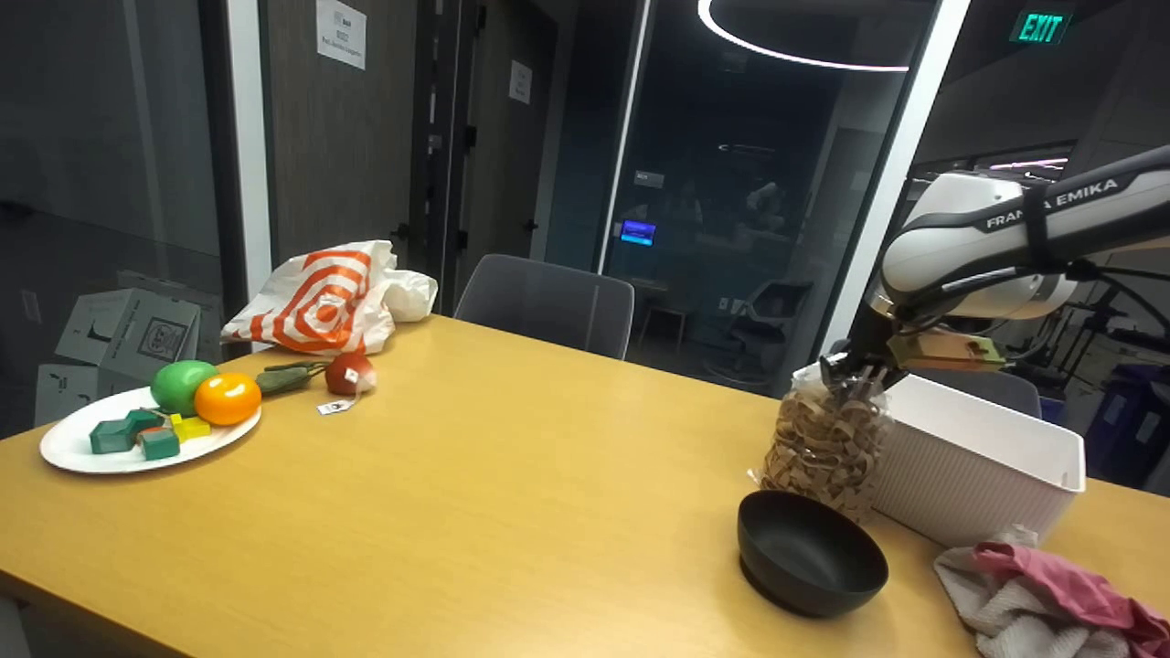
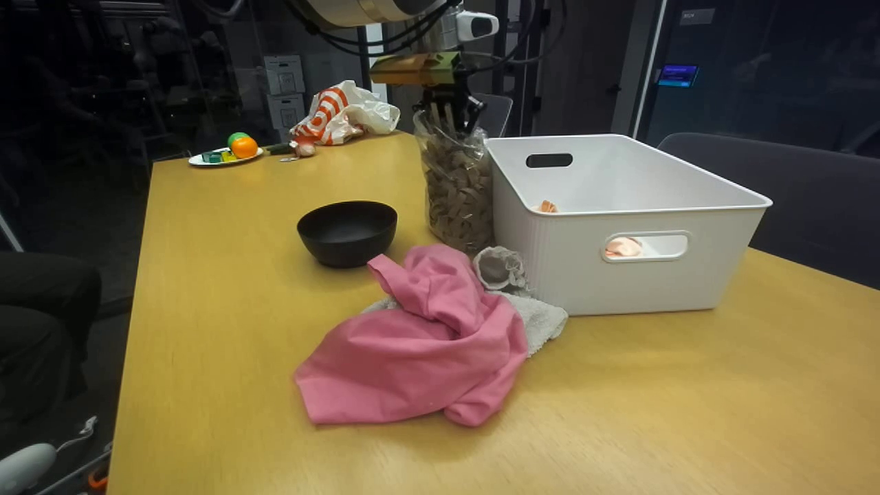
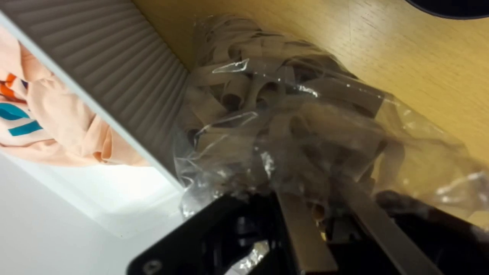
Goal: Remove the towels from the basket
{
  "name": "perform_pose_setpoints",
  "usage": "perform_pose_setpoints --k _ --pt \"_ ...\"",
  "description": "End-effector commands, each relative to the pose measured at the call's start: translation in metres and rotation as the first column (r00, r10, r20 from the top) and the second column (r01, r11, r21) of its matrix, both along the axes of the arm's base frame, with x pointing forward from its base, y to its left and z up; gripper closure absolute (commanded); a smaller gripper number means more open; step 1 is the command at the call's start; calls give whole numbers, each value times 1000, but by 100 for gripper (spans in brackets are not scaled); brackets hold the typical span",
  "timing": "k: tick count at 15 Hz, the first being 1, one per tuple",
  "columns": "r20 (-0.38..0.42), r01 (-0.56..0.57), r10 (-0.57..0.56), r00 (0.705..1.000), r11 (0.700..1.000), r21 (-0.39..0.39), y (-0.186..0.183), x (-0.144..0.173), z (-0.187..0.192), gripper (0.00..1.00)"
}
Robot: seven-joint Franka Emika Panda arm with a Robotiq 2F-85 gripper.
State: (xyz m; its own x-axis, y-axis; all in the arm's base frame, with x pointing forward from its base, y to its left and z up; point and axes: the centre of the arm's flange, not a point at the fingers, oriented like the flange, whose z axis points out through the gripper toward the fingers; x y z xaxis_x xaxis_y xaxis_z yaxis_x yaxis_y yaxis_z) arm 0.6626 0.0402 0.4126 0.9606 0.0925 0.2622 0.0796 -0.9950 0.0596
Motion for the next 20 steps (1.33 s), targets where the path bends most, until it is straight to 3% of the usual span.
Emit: perform_pose_setpoints --k 1,7,10,16,20 --pt "18 -7 7 1000 1000 -10 -2 -3 25 95" --pt "27 -15 14 1000 999 34 -12 -8 63 92" --pt "57 -45 40 998 994 101 -18 -13 84 92" --pt "109 -118 90 990 953 278 -34 -24 124 92" --pt "98 -170 146 984 935 311 -40 -44 138 92"
